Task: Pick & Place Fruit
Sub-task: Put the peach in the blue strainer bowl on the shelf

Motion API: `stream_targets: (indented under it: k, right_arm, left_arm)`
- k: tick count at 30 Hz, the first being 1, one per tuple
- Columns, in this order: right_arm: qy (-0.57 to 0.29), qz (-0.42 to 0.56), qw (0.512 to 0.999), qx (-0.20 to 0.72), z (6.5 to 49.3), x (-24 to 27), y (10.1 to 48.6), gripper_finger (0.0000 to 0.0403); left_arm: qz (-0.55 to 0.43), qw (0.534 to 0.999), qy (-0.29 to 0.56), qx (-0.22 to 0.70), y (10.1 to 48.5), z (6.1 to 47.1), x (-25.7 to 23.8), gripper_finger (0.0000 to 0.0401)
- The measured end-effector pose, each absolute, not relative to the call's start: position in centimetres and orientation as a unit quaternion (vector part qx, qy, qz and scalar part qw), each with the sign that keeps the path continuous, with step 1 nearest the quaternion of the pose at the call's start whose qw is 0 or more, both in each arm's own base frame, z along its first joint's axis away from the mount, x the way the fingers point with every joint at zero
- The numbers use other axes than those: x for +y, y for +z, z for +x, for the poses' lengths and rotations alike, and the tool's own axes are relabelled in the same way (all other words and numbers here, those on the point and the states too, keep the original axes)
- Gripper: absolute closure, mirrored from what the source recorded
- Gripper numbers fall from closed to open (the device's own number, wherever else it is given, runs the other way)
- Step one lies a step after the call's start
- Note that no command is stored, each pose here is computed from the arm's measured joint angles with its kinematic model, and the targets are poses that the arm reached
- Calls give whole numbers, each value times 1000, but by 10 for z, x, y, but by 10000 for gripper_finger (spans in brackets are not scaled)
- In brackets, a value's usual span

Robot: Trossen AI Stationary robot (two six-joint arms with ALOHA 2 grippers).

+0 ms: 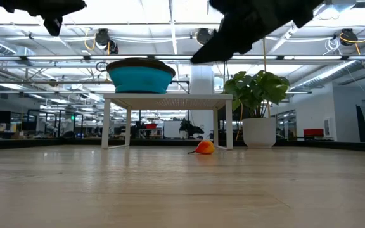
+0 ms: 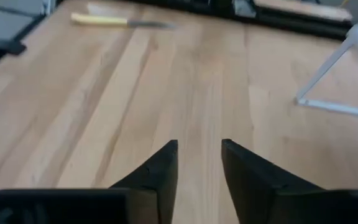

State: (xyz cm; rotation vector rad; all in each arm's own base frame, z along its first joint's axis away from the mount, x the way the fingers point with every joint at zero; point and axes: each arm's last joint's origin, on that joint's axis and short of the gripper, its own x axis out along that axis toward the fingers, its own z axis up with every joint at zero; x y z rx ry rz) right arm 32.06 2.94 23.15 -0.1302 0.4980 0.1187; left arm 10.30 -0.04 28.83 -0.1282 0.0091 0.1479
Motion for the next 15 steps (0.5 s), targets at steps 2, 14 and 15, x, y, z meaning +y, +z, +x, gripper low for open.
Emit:
stream_targets:
  k: [2, 14, 15]
  right_arm:
    - [59, -64, 962, 258, 323, 30, 225, 275]
    - [35, -50, 943, 327, 335, 15, 186, 176]
    - [32, -50, 941, 332, 336, 13, 183, 170]
  left_arm:
    - [-66, 995, 74, 2, 287, 101, 0, 383]
    - [-64, 995, 73, 5, 285, 101, 0, 382]
    - [-64, 995, 74, 7, 285, 101, 0, 382]
